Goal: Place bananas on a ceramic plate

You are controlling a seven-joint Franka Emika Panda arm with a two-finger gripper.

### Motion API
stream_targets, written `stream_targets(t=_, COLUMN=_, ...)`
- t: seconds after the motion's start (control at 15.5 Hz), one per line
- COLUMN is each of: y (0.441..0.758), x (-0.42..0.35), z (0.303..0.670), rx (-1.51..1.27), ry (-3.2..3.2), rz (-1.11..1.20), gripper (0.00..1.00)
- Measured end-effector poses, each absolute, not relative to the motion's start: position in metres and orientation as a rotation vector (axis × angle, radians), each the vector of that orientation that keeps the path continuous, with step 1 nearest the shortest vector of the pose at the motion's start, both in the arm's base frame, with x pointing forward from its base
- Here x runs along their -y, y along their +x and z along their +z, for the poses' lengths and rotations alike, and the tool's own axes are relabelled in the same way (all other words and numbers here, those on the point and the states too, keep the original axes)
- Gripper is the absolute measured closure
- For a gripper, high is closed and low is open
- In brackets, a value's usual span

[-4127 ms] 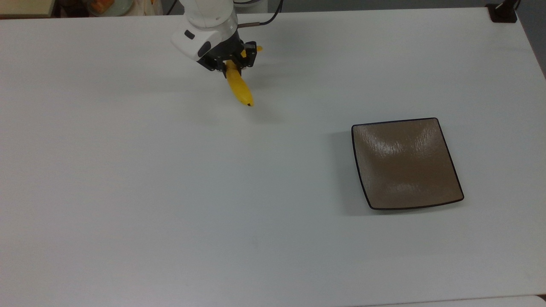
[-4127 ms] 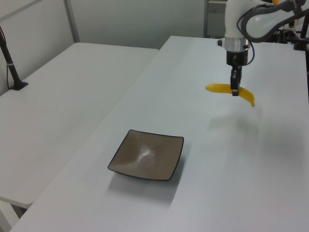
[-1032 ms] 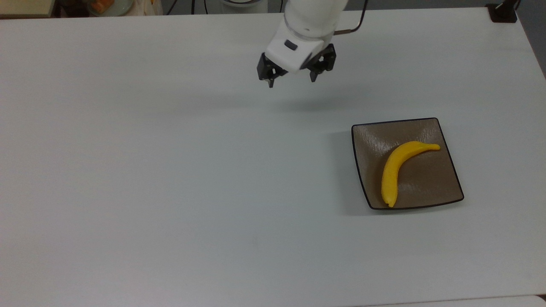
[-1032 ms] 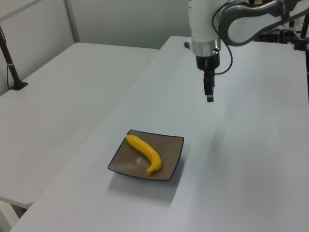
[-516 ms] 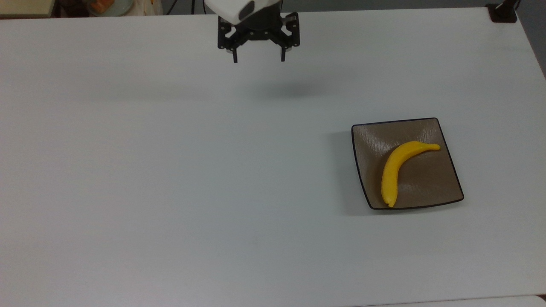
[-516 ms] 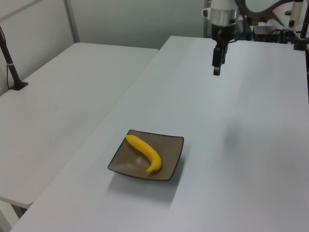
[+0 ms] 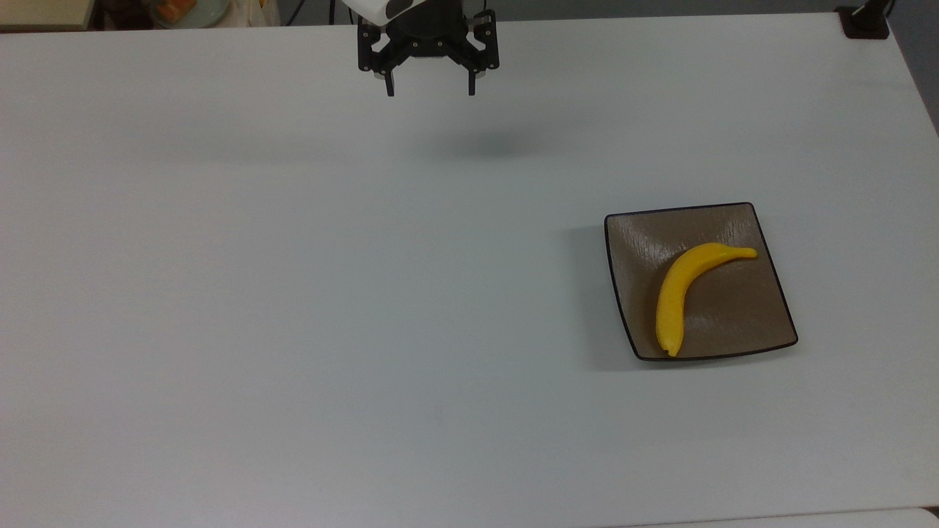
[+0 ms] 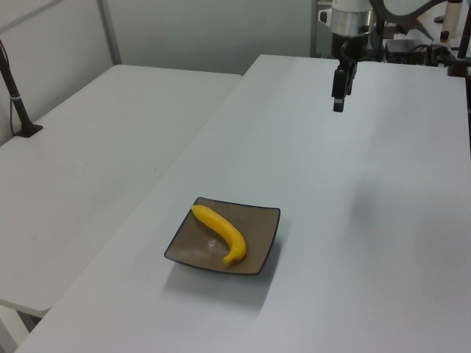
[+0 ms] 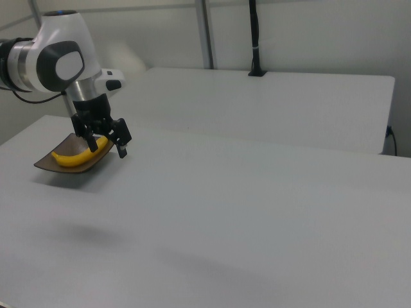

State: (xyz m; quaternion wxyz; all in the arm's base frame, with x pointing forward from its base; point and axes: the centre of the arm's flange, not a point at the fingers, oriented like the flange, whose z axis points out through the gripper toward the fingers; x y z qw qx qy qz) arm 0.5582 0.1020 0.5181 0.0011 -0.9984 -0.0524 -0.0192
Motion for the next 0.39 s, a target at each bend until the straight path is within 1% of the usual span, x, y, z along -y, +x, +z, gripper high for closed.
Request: stream_targets(t=0.39, y=0.5575, x=-0.1019, z=0.5163, rx=0.166, ry=-3.135, rz=-0.052, gripper=0.00)
